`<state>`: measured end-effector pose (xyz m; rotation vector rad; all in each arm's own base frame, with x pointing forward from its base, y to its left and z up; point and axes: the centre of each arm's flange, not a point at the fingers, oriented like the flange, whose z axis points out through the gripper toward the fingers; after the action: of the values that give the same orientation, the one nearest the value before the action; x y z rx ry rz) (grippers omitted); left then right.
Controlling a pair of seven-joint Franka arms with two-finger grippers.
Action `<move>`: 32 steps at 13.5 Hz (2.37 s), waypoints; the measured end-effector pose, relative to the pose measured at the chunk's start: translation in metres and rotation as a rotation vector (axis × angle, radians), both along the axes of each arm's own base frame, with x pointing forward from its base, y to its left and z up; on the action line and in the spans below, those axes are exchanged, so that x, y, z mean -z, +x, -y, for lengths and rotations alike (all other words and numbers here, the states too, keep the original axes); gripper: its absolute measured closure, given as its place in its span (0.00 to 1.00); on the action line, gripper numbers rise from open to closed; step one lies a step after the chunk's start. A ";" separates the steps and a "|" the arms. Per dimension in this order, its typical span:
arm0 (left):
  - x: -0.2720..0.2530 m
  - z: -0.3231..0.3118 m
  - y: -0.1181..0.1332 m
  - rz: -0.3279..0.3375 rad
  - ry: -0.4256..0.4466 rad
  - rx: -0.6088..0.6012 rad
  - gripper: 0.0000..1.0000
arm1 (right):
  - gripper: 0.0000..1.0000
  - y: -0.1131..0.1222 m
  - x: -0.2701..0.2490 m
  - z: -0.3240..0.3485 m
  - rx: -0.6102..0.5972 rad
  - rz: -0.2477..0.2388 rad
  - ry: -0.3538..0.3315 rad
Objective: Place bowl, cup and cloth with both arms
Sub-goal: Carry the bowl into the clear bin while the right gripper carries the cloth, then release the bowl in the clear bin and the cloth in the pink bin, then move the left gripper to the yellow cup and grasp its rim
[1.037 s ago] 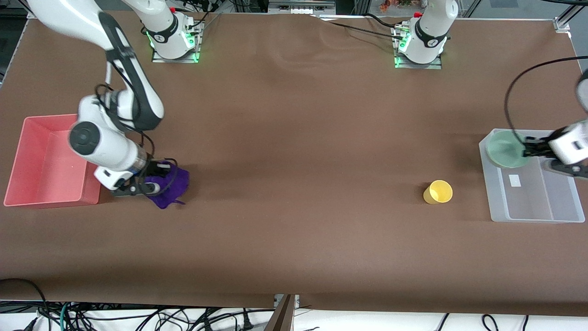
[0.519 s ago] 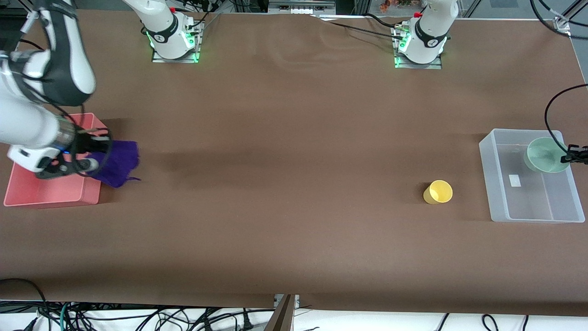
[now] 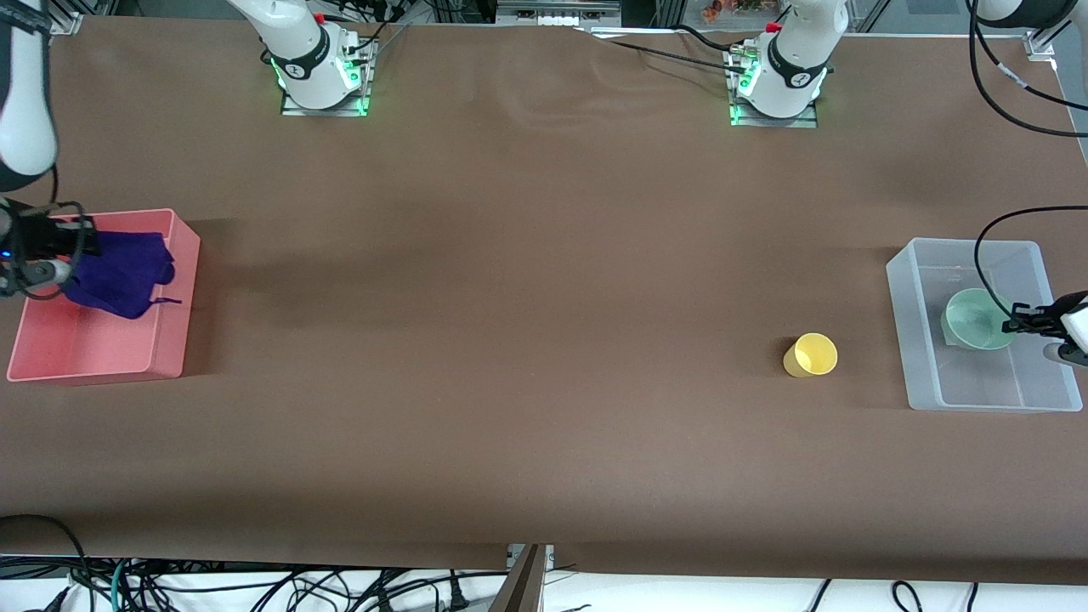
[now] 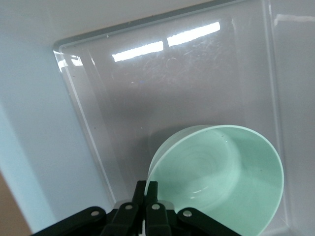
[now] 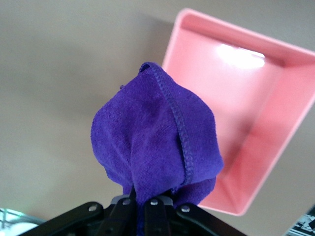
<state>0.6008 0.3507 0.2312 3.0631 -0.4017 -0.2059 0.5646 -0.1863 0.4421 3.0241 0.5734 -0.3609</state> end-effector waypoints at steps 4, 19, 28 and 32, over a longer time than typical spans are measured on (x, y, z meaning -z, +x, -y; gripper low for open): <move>0.006 0.000 0.000 -0.005 -0.003 0.001 0.82 | 0.96 -0.022 0.002 0.051 0.012 -0.020 0.005; -0.152 0.225 0.061 0.001 -0.163 0.083 0.00 | 0.96 -0.038 0.070 0.100 0.015 -0.090 0.021; -0.035 0.343 0.058 -0.010 -0.059 0.010 0.00 | 0.96 -0.046 0.096 0.120 0.009 -0.040 0.012; 0.003 0.326 0.061 0.016 -0.073 -0.021 0.07 | 0.96 -0.025 0.102 0.101 -0.020 0.031 0.018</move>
<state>0.6614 0.0244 0.2282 2.9972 -0.3697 -0.1623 0.5393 -0.2875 0.3403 3.0330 0.6074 -0.3090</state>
